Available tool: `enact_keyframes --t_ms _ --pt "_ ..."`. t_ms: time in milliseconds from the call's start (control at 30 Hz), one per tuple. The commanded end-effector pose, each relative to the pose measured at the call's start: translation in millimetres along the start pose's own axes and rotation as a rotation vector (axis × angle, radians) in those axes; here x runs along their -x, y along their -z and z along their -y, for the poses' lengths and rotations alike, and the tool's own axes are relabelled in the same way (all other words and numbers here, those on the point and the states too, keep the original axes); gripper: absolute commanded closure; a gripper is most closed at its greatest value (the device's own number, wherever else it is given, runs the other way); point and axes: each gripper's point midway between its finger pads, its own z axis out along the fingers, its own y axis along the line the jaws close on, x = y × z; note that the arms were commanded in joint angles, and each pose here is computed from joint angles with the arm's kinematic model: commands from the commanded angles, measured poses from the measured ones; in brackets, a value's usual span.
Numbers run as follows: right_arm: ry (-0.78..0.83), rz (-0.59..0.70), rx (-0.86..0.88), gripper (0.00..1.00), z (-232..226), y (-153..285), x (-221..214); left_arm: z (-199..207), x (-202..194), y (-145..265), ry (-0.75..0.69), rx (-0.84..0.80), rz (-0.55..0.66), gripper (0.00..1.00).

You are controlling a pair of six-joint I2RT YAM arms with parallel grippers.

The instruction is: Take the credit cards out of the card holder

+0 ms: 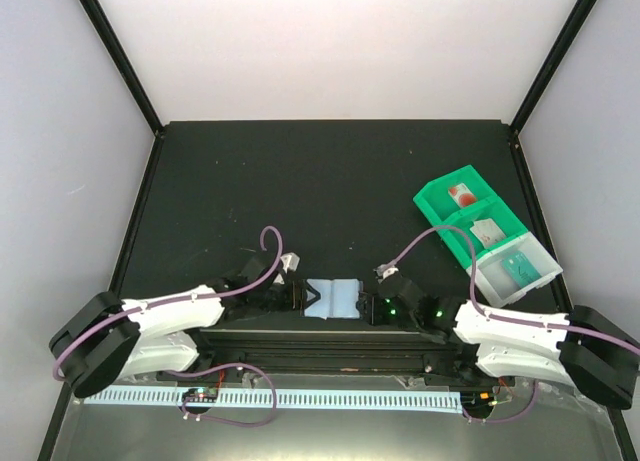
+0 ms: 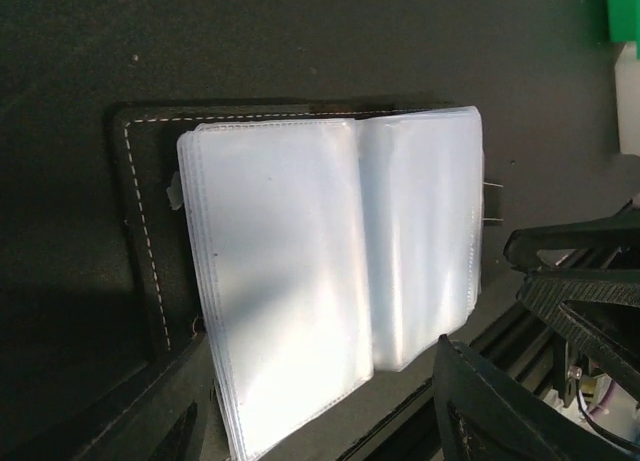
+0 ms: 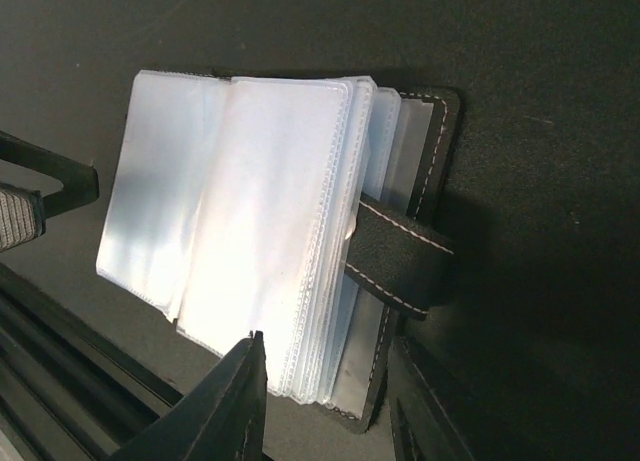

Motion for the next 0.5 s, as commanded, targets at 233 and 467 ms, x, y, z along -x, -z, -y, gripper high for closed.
enact_keyframes --t_ms 233,467 --pt "0.007 -0.015 0.014 0.68 -9.4 -15.0 0.8 -3.2 -2.3 -14.5 0.017 -0.035 -0.016 0.50" --pt "0.011 -0.035 0.002 0.71 -5.7 -20.9 -4.1 5.4 -1.4 -16.6 0.038 -0.086 -0.017 0.59"
